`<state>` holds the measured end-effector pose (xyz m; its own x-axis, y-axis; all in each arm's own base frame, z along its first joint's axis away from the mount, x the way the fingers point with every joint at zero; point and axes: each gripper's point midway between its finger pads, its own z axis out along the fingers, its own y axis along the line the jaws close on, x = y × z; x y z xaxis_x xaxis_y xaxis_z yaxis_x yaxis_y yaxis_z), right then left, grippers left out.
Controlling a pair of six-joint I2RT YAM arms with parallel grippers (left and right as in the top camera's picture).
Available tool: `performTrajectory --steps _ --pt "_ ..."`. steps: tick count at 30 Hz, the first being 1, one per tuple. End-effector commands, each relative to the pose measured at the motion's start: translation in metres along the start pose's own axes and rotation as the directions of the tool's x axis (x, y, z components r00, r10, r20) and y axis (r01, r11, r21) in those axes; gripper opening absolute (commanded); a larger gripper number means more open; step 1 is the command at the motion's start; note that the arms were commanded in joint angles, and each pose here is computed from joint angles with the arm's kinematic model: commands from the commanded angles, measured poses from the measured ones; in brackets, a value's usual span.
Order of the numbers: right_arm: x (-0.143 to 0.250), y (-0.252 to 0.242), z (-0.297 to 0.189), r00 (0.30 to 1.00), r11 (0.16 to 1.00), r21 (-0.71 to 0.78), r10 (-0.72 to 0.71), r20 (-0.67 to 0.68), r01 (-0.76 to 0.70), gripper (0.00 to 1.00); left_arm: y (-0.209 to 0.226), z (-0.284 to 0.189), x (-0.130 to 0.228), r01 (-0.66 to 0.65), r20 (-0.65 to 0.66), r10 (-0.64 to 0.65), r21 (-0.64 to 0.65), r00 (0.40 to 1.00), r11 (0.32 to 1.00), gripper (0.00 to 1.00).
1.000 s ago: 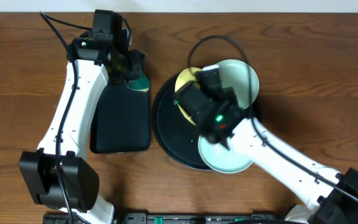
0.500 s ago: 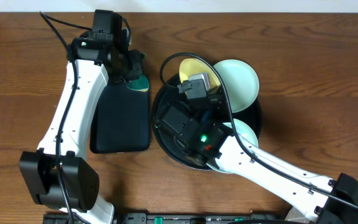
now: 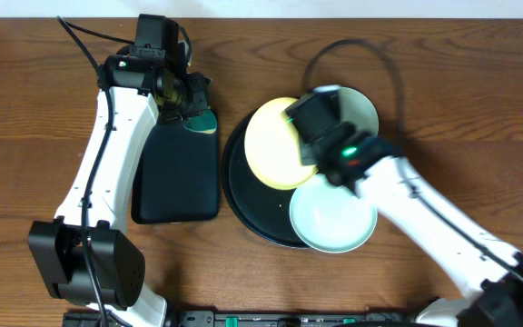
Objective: Clean dirty plates on tray and stack at the side
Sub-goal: 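Lift the yellow plate with the right gripper and carry it right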
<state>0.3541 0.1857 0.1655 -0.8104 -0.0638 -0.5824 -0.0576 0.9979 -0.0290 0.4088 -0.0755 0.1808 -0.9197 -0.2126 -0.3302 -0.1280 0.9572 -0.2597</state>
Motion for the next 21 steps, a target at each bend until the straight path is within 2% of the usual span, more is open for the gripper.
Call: performTrajectory --steps 1,4,7,15,21 --pt "-0.017 -0.016 -0.029 0.99 0.96 -0.242 0.129 -0.052 -0.138 0.01 0.008 0.002 0.001 -0.006 -0.001 0.006 -0.039 1.0 0.999 0.07" --pt "-0.025 -0.067 -0.037 0.97 0.945 -0.219 0.234 -0.061 -0.242 0.01 0.008 0.003 0.001 -0.006 -0.003 0.006 -0.039 1.0 0.999 0.07" --pt "-0.021 -0.126 -0.041 0.936 0.927 -0.132 0.346 -0.067 -0.352 0.01 0.008 0.003 0.002 -0.006 -0.005 0.005 -0.04 1.0 0.999 0.07" --pt "0.025 -0.254 -0.028 0.824 0.828 0.114 0.558 -0.096 -0.548 0.01 0.008 0.003 0.002 -0.005 -0.005 0.005 -0.04 1.0 0.999 0.07" --pt "0.071 -0.293 -0.002 0.752 0.752 0.204 0.653 -0.093 -0.627 0.01 0.008 0.003 0.002 -0.005 -0.007 0.005 -0.04 1.0 0.999 0.08"
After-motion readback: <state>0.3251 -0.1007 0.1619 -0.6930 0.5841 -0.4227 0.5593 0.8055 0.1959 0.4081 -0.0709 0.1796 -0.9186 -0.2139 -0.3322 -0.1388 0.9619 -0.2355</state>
